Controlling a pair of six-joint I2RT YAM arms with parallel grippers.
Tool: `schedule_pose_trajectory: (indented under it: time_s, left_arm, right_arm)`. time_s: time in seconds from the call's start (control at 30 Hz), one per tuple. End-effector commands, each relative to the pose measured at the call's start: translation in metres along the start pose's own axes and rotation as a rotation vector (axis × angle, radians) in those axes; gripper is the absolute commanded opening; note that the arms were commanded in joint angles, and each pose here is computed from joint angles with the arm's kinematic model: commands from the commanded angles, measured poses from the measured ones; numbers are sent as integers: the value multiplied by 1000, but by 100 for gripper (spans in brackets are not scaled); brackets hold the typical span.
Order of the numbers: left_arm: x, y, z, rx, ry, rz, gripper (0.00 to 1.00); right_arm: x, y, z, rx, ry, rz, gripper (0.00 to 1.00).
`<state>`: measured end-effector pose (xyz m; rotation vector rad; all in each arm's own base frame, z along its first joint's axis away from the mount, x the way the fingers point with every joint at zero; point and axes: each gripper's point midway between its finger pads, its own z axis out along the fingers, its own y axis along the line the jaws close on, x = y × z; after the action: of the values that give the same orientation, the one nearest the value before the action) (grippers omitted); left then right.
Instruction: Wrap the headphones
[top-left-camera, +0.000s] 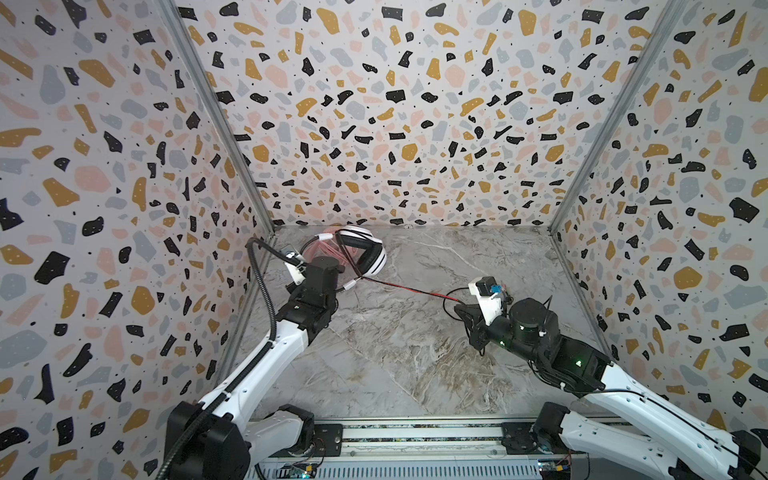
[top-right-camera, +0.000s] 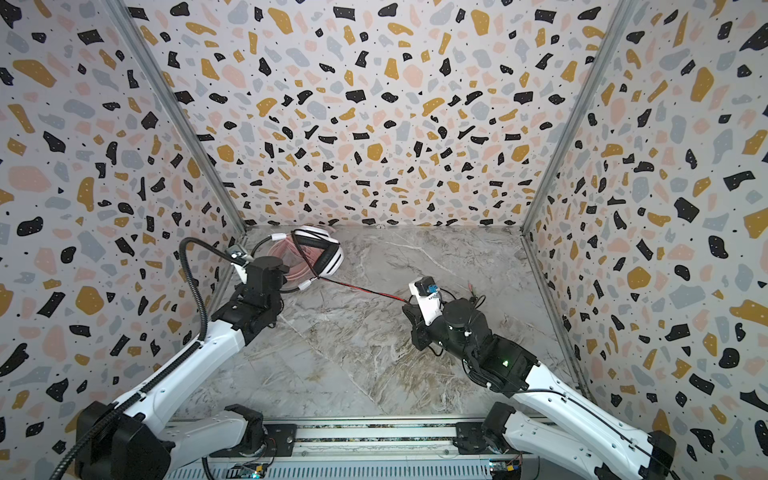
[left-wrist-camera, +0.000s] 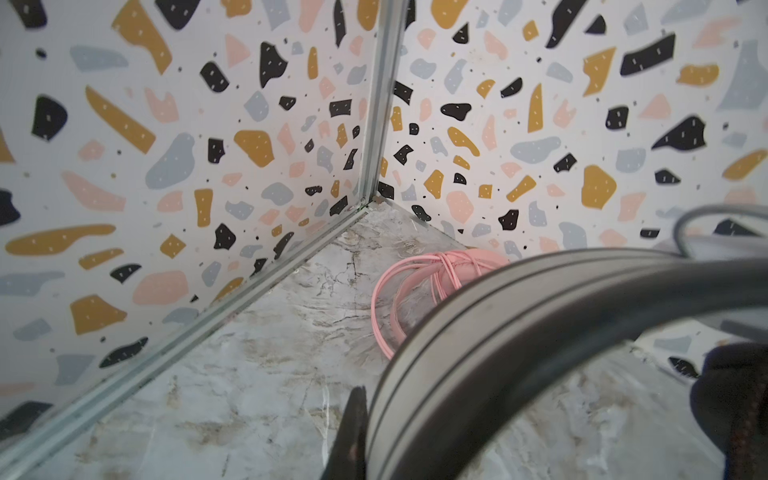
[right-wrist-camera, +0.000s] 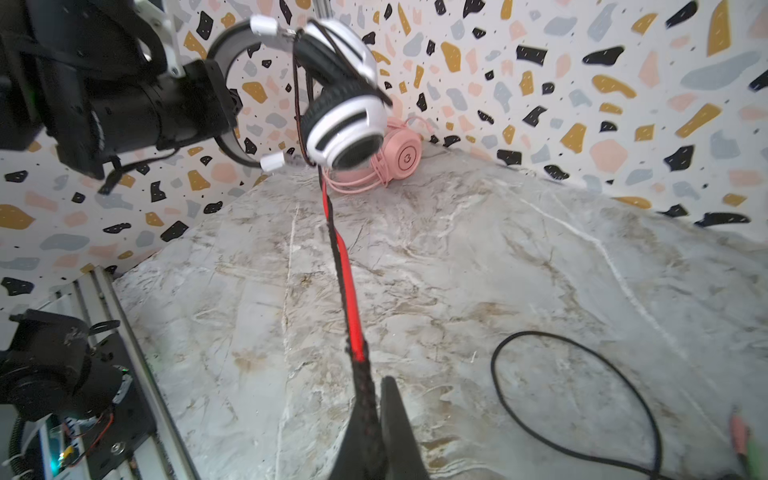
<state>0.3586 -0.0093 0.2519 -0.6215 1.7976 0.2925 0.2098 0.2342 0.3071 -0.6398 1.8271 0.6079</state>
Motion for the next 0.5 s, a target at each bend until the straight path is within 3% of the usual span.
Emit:
schedule_pose_trajectory:
  time_s: [0.0,0.2,0.47]
  left_arm:
    - [-26,-21,-15,-51,-123,114,0]
    - [3,-80,-47,103,-86,375,0]
    - [28,-129,-102,345,-75,552,0]
  right_arm:
    - [-36,-7,-14,61,-56,-60,0]
    - [-88,-12,-33,113,-160,-114,0]
    - [-132,-32,-56,237,-270,-155,0]
